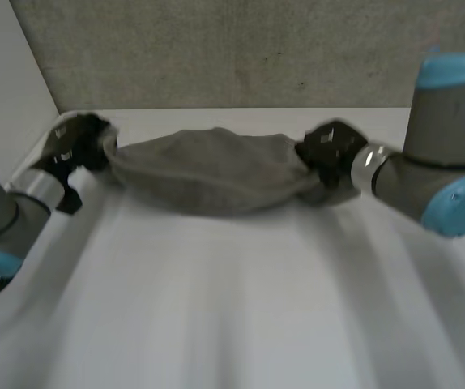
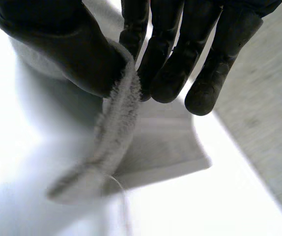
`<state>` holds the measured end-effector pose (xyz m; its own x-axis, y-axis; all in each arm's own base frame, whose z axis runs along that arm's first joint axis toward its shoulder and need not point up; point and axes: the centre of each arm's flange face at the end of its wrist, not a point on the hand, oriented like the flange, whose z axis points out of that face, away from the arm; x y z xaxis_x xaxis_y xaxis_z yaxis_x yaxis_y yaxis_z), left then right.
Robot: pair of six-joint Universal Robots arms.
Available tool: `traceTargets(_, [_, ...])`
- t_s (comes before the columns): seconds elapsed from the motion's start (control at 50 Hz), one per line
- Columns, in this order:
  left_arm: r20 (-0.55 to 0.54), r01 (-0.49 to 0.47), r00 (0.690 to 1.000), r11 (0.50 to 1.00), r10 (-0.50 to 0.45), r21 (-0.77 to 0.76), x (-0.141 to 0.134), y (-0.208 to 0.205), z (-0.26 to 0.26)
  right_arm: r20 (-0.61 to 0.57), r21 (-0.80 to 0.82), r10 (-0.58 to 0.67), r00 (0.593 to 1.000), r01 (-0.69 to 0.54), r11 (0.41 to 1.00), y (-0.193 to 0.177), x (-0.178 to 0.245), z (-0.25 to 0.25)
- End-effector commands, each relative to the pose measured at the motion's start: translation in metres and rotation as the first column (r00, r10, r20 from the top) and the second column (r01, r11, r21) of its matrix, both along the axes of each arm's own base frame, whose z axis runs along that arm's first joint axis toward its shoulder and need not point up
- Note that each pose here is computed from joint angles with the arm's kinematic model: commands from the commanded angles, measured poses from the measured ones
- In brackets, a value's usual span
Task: Fold the towel.
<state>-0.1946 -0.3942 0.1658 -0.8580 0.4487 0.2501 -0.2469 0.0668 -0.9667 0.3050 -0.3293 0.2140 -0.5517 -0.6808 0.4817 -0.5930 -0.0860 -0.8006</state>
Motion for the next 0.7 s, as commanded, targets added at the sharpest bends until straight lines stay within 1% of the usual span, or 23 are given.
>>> traceTargets(0.02, [0.199,0.026,0.979,0.999,-0.032,0.032,0.017,0.014,-0.028,-0.040,0.048,0.004,0.999,-0.003,0.999,0.014,-0.007,-0.034])
traceTargets(0.04, [0.199,0.026,0.979,0.999,-0.032,0.032,0.017,0.014,-0.028,-0.036,0.047,0.005,0.999,-0.003,0.999,0.015,-0.009,-0.031])
traceTargets(0.08, [0.241,0.003,0.971,0.999,-0.011,0.035,0.029,0.020,-0.013,-0.028,0.045,-0.004,1.000,0.005,0.999,0.015,-0.012,-0.027])
traceTargets(0.16, [0.250,-0.026,0.968,0.999,0.017,0.033,0.040,0.023,0.002,-0.016,0.046,-0.021,1.000,0.021,0.999,0.020,-0.017,-0.018])
traceTargets(0.26, [0.251,-0.035,0.968,0.998,0.023,0.043,0.042,0.031,0.010,-0.024,0.070,-0.015,1.000,0.016,0.997,0.035,-0.021,-0.020])
traceTargets(0.36, [0.255,-0.008,0.967,0.998,-0.007,0.059,0.039,0.045,0.008,-0.024,0.102,-0.012,1.000,0.014,0.995,0.045,-0.023,-0.024])
traceTargets(0.4, [0.253,0.038,0.966,0.996,-0.058,0.084,0.034,0.055,0.000,-0.019,0.116,-0.019,1.000,0.021,0.993,0.046,-0.024,-0.026])
traceTargets(0.46, [0.260,0.053,0.963,0.995,-0.074,0.089,0.032,0.059,-0.003,-0.002,0.137,-0.031,1.000,0.031,0.990,0.047,-0.024,-0.027])
traceTargets(0.5, [0.305,0.068,0.948,0.995,-0.089,0.079,0.032,0.063,-0.008,0.008,0.146,-0.038,0.999,0.036,0.989,0.047,-0.024,-0.028])
traceTargets(0.52, [0.305,0.068,0.948,0.995,-0.089,0.079,0.032,0.063,-0.008,0.014,0.155,-0.043,0.999,0.040,0.987,0.047,-0.024,-0.029])
traceTargets(0.56, [0.371,0.075,0.924,0.995,-0.095,0.068,0.033,0.068,-0.014,0.018,0.161,-0.046,0.999,0.043,0.986,0.048,-0.025,-0.029])
traceTargets(0.58, [0.371,0.076,0.924,0.995,-0.095,0.068,0.033,0.068,-0.014,0.020,0.164,-0.048,0.999,0.044,0.985,0.048,-0.025,-0.031])
traceTargets(0.62, [0.441,0.094,0.892,0.995,-0.104,0.046,0.031,0.073,-0.018,0.021,0.164,-0.050,0.999,0.046,0.985,0.048,-0.025,-0.032])
traceTargets(0.64, [0.441,0.094,0.891,0.995,-0.104,0.046,0.031,0.073,-0.018,0.023,0.161,-0.050,0.998,0.046,0.986,0.048,-0.025,-0.033])
traceTargets(0.68, [0.508,0.115,0.854,0.993,-0.110,0.022,0.029,0.078,-0.021,0.025,0.157,-0.051,0.998,0.047,0.986,0.048,-0.026,-0.035])
traceTargets(0.7, [0.509,0.115,0.854,0.993,-0.110,0.022,0.029,0.078,-0.021,0.025,0.156,-0.051,0.998,0.047,0.987,0.048,-0.026,-0.036])
